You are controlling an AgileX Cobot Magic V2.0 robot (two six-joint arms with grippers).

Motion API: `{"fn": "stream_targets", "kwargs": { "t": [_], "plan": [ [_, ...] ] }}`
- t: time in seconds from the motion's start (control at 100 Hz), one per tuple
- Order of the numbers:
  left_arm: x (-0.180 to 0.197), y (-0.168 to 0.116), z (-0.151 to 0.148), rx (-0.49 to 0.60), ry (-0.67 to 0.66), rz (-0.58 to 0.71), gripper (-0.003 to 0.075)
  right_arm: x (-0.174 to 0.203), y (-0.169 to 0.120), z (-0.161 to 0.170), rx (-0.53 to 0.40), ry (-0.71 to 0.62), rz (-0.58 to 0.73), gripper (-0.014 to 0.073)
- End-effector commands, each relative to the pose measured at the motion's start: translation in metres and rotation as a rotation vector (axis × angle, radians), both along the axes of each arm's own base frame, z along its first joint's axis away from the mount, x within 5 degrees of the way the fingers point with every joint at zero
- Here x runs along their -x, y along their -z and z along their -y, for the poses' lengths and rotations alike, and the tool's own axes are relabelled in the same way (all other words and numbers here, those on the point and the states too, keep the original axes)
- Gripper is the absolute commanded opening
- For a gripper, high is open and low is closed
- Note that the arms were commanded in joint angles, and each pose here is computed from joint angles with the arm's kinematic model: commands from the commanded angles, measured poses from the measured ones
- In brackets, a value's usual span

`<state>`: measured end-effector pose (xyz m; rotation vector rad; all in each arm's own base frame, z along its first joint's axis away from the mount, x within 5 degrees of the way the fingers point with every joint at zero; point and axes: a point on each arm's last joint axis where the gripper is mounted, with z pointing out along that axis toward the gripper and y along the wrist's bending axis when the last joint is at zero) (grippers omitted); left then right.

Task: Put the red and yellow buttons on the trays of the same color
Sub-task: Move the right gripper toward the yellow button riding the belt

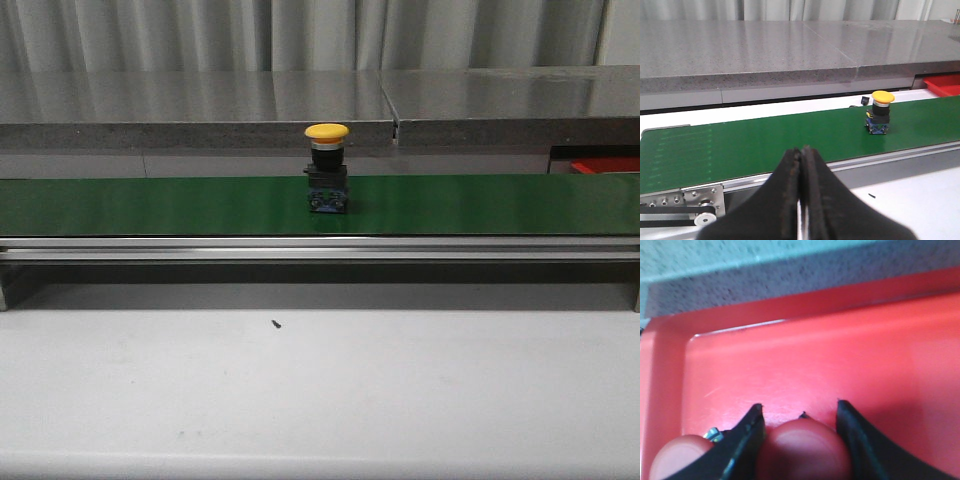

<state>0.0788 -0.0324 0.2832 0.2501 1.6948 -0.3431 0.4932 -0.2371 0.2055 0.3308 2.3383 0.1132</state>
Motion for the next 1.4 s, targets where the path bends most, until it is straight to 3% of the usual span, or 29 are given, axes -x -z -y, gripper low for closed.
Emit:
{"fn": "stream_targets", "kwargs": {
  "t": [0.0, 0.58, 0.67, 0.85, 0.93, 1.18, 1.39],
  "plan": [
    [-0.001, -0.013, -0.002, 0.042, -0.032, 0.058, -0.0019, 0.001, -0.052, -0.001, 0.045, 0.028, 0.151, 0.0131],
    [-0.001, -0.013, -0.002, 0.042, -0.032, 0.058, -0.0019, -0.008, -0.035, -0.007, 0.043, 0.017, 0.138, 0.0148],
    [-0.001, -0.013, -0.002, 0.042, -0.032, 0.058, -0.0019, -0.008, -0.035, -0.007, 0.044, 0.017, 0.139, 0.0233],
    [-0.001, -0.013, -0.002, 0.042, -0.032, 0.058, -0.0019, -0.008, -0.038, -0.007, 0.051, 0.023, 0.152, 0.0517],
    [-0.001, -0.013, -0.002, 0.042, -0.032, 0.058, -0.0019, -0.006, -0.047, -0.007, 0.059, 0.023, 0.166, 0.0564],
    [-0.001, -0.013, -0.002, 0.042, -0.032, 0.058, -0.0019, 0.012, -0.106, -0.018, 0.09, -0.001, 0.23, 0.0563],
    [-0.001, -0.013, -0.002, 0.042, -0.032, 0.058, -0.0019, 0.042, -0.155, -0.036, 0.12, -0.079, 0.182, 0.0561]
  ]
}}
